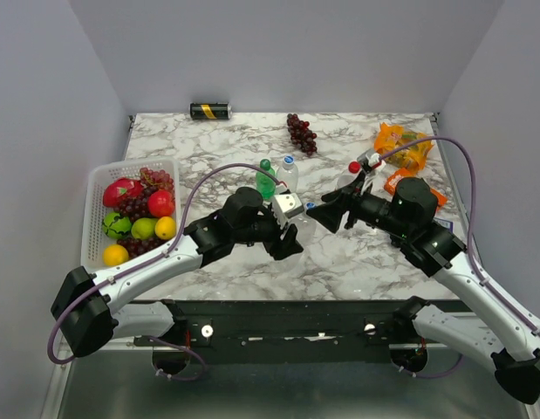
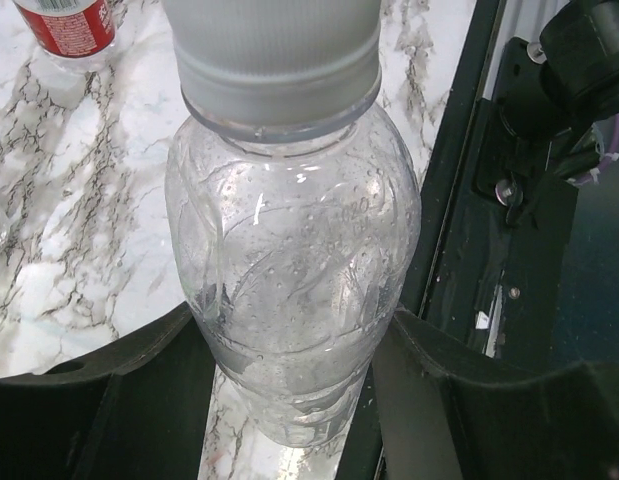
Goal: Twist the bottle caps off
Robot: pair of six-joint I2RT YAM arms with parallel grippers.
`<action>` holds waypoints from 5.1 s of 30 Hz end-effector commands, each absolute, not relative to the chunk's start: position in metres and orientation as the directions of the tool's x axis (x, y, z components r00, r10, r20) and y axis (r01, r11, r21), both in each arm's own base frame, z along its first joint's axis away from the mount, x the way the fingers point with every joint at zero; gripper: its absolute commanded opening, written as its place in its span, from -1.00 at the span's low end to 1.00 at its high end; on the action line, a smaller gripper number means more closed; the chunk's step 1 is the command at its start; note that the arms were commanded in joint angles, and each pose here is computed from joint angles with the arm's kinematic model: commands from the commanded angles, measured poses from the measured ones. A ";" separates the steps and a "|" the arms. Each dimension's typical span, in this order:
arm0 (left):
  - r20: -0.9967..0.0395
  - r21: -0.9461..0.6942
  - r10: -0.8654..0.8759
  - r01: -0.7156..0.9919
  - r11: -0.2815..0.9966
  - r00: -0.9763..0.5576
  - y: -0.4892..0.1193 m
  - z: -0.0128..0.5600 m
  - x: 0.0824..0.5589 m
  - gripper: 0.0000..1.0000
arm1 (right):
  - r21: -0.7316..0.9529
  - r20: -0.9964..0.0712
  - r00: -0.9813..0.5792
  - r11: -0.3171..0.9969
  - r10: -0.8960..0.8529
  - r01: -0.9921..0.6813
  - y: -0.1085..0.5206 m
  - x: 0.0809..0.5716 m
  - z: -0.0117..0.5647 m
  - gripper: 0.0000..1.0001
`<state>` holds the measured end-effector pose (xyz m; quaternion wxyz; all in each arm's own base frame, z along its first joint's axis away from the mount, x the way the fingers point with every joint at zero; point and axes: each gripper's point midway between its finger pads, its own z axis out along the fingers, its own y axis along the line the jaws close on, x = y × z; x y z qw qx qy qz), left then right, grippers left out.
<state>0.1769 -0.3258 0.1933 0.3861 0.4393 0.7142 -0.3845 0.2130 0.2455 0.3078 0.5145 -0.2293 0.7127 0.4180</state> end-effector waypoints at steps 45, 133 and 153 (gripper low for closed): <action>-0.957 -0.274 0.197 0.880 -0.388 -0.211 -0.319 0.280 0.075 -0.28 | 0.182 -0.983 -0.180 -0.126 -0.033 -0.975 0.268 0.104 0.309 -0.80; -0.881 -0.170 0.357 0.911 0.376 -0.312 -0.324 0.199 0.189 -0.27 | 0.530 -0.845 -0.499 0.418 0.190 -0.738 0.289 0.214 0.299 0.23; -0.871 -0.139 0.371 0.886 0.442 -0.321 -0.317 0.192 0.200 -0.27 | 0.454 -0.872 -0.466 0.610 0.152 -0.650 0.251 0.221 0.279 0.49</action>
